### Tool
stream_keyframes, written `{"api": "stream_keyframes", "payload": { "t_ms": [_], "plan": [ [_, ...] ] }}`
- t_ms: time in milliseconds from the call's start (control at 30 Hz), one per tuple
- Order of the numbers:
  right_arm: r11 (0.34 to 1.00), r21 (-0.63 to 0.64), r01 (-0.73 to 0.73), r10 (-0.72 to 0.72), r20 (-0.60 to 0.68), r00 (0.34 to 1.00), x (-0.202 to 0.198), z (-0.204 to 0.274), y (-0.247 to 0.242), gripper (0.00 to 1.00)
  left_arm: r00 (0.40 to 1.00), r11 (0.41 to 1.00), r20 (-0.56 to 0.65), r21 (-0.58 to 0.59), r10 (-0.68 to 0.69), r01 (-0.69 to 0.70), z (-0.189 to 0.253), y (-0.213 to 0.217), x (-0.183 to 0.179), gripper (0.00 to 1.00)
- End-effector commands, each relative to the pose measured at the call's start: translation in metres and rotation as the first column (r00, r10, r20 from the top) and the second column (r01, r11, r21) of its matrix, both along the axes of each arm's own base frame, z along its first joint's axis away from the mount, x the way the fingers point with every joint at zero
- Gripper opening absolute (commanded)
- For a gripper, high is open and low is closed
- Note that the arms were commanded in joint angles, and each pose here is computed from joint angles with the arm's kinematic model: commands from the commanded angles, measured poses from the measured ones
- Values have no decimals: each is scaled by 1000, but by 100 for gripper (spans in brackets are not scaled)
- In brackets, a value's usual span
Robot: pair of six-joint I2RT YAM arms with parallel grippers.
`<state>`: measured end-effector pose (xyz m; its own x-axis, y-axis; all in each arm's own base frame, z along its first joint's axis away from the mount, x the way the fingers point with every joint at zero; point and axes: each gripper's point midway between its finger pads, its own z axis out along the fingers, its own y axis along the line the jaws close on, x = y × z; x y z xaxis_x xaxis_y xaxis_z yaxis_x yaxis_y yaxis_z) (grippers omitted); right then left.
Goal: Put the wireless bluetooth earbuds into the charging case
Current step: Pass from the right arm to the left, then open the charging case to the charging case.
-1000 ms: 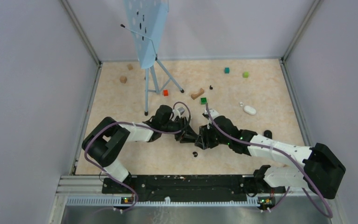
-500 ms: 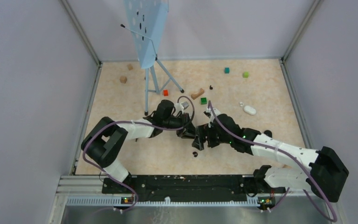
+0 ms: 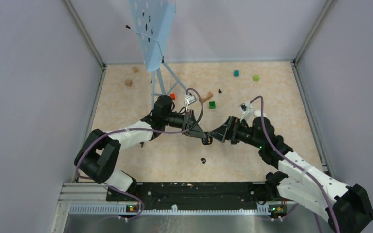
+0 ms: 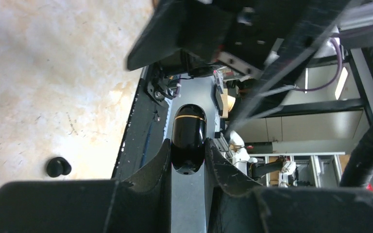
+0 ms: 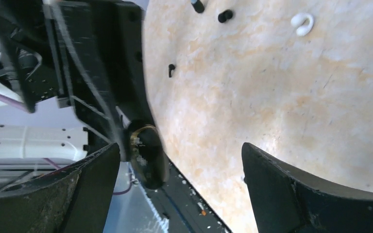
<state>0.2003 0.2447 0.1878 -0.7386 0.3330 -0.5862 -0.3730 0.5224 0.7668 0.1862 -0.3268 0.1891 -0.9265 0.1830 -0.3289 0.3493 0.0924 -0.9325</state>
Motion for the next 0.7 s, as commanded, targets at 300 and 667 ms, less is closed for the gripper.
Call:
{"api": "stream_keyframes", "payload": {
  "t_ms": [300,667],
  "plan": [
    [970,233,-73,76,-3,997,-12,23,11,86,969,979,241,-177,-58,102,84,5,-13,0],
    [934,352,-59,60,10,998,-19,30,-5,85,962,972,267,-201,-61,117,91,11,-24,0]
  ]
}}
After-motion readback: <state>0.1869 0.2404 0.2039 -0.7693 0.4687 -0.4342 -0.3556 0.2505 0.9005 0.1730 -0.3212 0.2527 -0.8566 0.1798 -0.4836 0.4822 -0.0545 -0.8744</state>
